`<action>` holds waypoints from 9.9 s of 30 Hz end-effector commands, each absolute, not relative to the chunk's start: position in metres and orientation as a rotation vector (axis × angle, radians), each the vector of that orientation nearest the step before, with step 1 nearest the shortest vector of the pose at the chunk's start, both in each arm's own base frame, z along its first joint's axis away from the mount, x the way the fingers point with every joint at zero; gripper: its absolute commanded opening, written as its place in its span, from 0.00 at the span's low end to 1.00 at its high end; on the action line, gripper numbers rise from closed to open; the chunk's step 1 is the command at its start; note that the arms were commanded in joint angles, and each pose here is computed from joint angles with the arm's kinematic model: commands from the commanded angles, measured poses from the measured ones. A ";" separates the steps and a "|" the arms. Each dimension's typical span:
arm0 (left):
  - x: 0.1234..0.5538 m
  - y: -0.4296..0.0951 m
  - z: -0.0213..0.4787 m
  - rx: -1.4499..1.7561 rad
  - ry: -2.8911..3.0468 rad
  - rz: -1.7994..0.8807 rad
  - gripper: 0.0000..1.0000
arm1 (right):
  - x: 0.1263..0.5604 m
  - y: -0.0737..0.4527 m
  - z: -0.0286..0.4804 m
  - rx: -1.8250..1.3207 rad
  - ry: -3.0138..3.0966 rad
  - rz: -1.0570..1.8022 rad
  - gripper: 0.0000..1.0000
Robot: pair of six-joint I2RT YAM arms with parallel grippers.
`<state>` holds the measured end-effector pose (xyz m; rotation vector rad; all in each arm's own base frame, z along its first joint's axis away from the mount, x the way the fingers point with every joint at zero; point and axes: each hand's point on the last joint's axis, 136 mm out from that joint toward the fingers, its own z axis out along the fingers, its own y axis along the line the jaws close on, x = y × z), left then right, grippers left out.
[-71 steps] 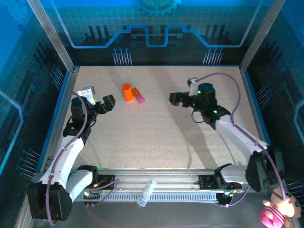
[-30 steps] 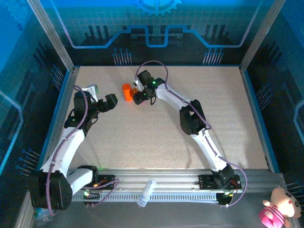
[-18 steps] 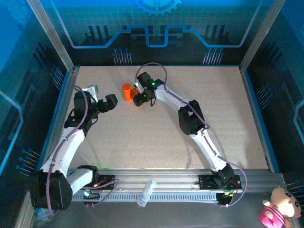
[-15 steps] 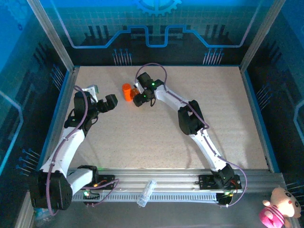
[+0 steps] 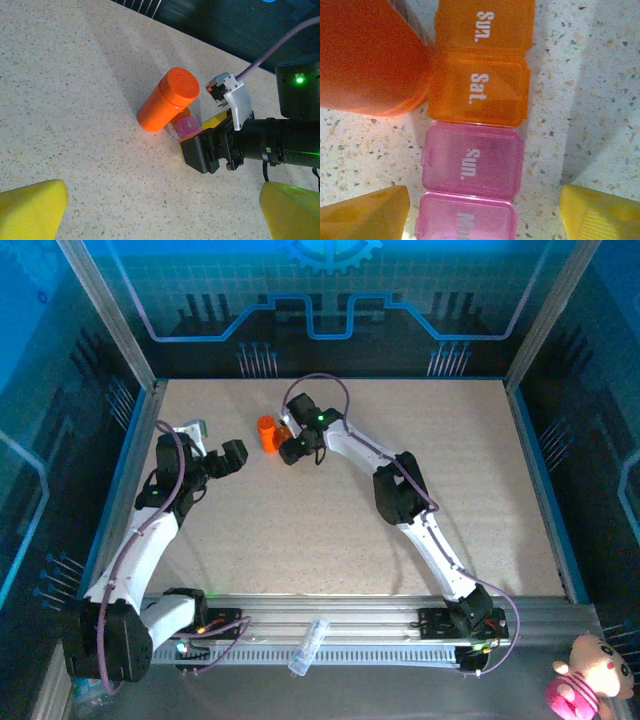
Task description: Sort the pills into containers
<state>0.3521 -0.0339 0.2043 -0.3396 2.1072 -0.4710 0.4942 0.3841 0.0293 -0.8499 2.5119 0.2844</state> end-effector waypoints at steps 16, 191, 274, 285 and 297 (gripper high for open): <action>0.354 -0.036 0.211 -0.355 2.092 -0.499 0.99 | 0.485 0.383 0.027 -0.896 2.519 0.197 0.55; 0.339 -0.361 0.091 -0.451 2.464 -1.301 0.99 | 0.265 0.179 0.017 -0.258 2.787 0.444 0.73; 0.321 -0.250 0.192 -0.582 2.189 -1.362 0.99 | 0.258 0.259 0.130 -0.542 2.540 0.739 0.26; 0.306 -0.269 0.242 -0.484 2.111 -1.453 0.99 | 0.258 0.269 0.165 -0.494 2.480 0.847 0.26; 0.311 -0.283 0.249 -0.472 2.085 -1.503 0.99 | 0.257 0.278 0.166 -0.504 2.478 0.857 0.26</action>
